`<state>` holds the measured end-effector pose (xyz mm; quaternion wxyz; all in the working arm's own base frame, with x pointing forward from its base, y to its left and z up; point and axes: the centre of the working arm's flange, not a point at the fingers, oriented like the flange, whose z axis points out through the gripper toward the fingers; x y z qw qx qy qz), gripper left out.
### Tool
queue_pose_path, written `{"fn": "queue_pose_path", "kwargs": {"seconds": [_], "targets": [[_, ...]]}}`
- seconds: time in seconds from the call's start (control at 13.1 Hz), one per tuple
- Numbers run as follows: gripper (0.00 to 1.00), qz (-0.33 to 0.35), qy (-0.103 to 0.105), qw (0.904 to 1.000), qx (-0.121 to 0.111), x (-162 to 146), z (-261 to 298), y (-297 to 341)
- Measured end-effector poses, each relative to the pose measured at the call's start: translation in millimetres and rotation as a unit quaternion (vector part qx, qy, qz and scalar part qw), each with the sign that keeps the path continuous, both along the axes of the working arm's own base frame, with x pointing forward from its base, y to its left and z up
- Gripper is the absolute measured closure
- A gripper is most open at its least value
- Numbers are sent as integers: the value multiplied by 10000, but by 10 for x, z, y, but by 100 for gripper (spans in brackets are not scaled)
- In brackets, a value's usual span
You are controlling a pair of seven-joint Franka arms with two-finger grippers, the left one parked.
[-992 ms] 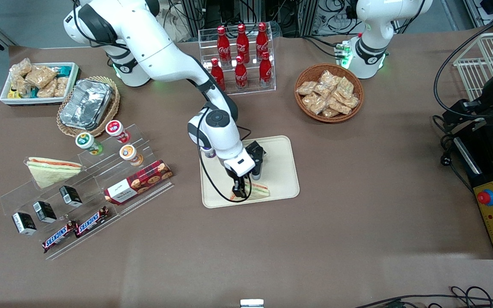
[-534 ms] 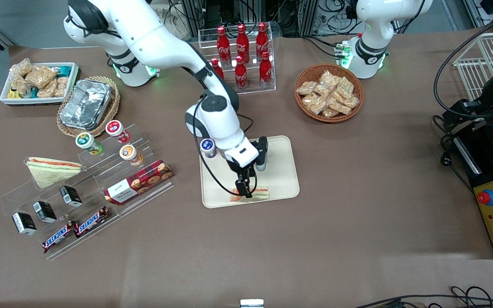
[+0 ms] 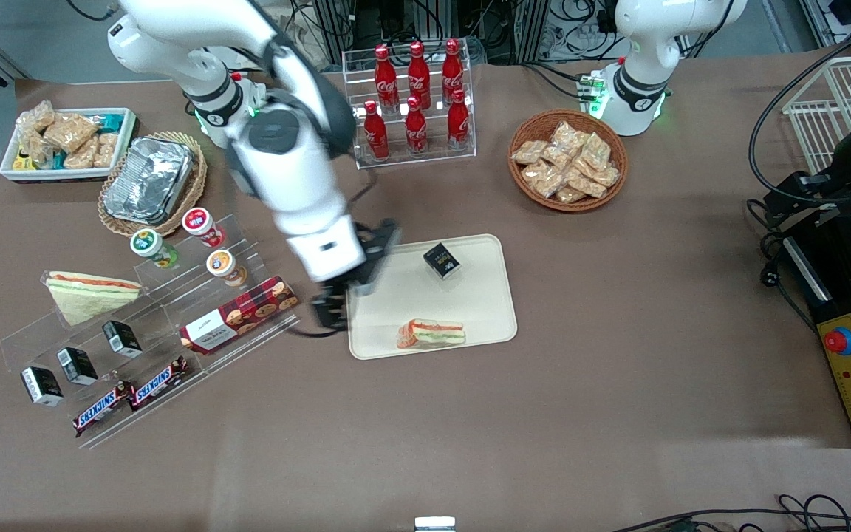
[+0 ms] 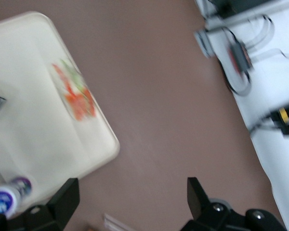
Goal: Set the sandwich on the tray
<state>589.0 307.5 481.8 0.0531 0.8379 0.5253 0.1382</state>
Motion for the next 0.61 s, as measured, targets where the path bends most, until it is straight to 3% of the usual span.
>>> {"fn": "queue_pose_path", "kwargs": {"seconds": [0.15,0.31,0.46,0.61], "targets": [[0,-713,295,9970,60,294,131,-1003],[0,-1566,465,9855,466,500,203,-1944],[0,-2156,722,9716,659,517,246,-2672],[0,-2453,1038,9617,643,393,362,-3055]]}}
